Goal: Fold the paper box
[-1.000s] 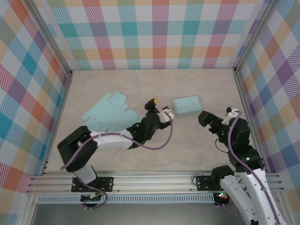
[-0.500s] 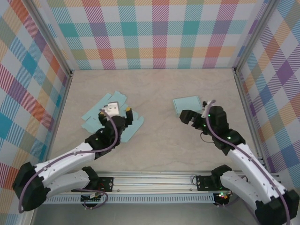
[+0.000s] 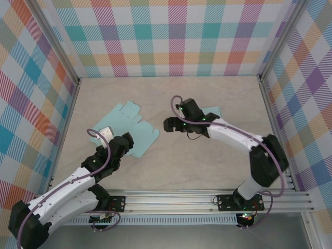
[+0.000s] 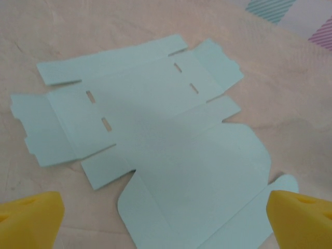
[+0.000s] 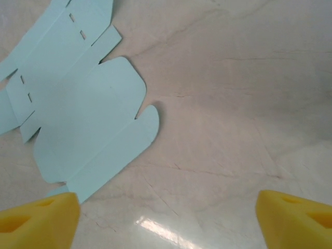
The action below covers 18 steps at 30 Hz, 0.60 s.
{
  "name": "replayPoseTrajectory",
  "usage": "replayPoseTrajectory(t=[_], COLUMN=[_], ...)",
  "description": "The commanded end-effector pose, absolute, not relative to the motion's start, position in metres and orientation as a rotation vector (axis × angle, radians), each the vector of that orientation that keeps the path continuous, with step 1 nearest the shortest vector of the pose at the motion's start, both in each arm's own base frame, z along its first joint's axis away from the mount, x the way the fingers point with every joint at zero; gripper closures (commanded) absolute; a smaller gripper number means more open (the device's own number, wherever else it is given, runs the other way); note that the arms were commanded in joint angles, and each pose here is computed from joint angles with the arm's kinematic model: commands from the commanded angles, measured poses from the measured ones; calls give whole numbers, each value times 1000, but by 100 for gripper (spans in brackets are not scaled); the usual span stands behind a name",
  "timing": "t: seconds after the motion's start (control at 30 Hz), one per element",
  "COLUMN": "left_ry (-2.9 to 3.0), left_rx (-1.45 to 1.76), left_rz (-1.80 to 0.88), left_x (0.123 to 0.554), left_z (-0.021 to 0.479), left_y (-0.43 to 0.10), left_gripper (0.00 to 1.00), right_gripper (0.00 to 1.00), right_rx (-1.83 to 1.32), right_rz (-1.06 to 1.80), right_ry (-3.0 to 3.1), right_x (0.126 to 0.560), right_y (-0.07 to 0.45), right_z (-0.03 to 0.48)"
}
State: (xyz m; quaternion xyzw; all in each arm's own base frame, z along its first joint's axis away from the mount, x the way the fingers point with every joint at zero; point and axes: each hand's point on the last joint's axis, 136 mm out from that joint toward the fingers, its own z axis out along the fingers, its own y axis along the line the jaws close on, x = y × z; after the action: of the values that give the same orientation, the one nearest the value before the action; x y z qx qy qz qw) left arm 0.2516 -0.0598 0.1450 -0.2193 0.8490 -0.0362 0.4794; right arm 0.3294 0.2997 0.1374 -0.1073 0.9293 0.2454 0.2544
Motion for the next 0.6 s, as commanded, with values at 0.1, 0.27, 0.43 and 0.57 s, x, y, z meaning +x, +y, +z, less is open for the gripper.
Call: replayPoseTrajectory(t=[0.1, 0.27, 0.43, 0.57], left_ry=[2163, 2160, 2148, 2154], left_rx=[-569, -572, -566, -559], left_rz=[-145, -119, -116, -108], left_x=[243, 242, 243, 246], left_z=[118, 118, 120, 118], left_y=[-66, -62, -61, -63], left_gripper=[0, 0, 0, 0], right_gripper=[37, 45, 45, 45], right_rx=[-481, -501, -474, -468], right_rz=[763, 800, 843, 870], right_ry=[2601, 2664, 2713, 2734], right_x=[349, 357, 360, 361], right_y=[347, 364, 369, 374], right_z=[105, 77, 54, 43])
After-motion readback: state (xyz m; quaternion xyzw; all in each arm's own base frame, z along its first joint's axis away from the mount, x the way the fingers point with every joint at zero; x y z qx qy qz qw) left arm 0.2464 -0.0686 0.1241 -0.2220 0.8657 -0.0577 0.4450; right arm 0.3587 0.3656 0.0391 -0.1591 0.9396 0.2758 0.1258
